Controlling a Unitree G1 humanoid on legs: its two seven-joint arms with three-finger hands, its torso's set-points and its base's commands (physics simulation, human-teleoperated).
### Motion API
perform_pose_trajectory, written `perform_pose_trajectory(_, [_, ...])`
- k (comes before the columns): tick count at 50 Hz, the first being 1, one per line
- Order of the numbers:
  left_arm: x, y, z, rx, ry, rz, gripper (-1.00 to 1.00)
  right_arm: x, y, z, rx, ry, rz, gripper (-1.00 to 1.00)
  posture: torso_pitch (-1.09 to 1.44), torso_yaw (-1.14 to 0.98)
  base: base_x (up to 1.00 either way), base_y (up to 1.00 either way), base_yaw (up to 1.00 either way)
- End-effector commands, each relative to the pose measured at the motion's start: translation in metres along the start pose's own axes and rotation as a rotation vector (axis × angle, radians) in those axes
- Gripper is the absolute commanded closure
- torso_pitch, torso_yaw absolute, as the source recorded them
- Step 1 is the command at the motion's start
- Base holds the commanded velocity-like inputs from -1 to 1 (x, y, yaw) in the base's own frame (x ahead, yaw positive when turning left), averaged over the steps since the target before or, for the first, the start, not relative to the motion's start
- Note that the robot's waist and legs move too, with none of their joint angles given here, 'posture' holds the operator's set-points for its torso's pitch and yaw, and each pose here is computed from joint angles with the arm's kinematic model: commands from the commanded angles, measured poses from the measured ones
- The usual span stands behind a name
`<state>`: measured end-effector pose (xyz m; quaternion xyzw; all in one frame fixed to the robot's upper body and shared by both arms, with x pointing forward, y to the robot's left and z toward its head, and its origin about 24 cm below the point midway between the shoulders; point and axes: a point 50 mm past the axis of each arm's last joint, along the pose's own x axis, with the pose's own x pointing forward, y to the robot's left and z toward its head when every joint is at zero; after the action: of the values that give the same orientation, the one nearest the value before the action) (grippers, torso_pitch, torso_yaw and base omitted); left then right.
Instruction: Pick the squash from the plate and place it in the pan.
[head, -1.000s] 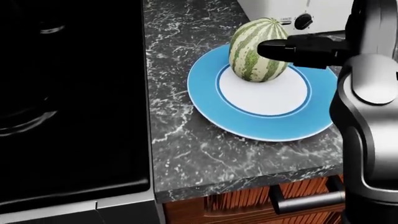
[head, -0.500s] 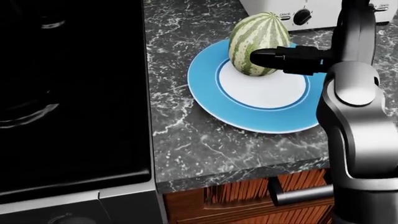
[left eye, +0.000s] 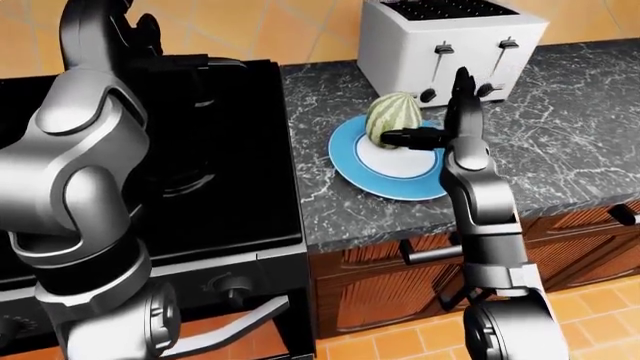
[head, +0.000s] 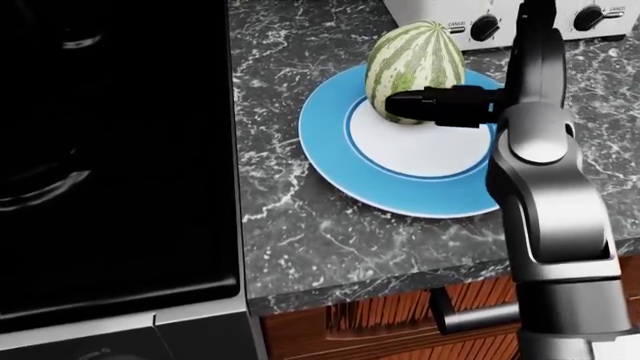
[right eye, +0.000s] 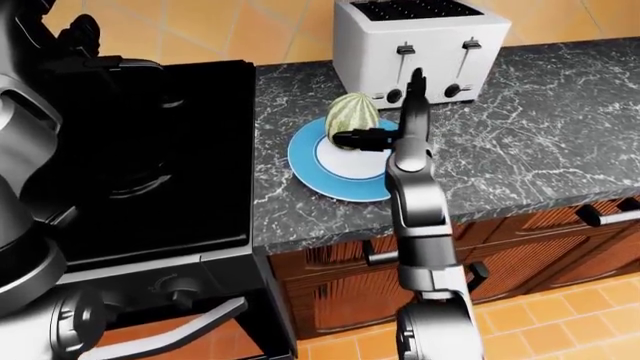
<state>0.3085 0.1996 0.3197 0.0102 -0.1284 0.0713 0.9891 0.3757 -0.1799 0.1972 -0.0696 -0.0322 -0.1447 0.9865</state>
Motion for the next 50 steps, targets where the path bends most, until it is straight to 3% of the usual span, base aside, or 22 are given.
perform_pose_trajectory(1, [-0.003,0.001,0.017,-0.008,-0.086,0.006,-1.0,0.0,-0.002,0.025,0.019,-0.105,-0.003,-1.0,0.0,0.0,0.0,0.0,0.0])
perform_pose_trajectory(41, [-0.001,0.004,0.017,-0.01,-0.086,0.013,-1.0,0.009,0.018,0.011,0.013,-0.07,0.037,-1.0,0.0,0.0,0.0,0.0,0.0])
perform_pose_trajectory(46, [-0.002,0.003,0.018,-0.011,-0.086,0.012,-1.0,0.012,0.018,0.012,0.018,-0.072,0.034,-0.91,0.0,0.0,0.0,0.0,0.0])
perform_pose_trajectory(50, [-0.002,0.003,0.017,-0.01,-0.086,0.011,-1.0,0.013,0.02,0.011,0.016,-0.069,0.037,-0.98,0.0,0.0,0.0,0.0,0.0])
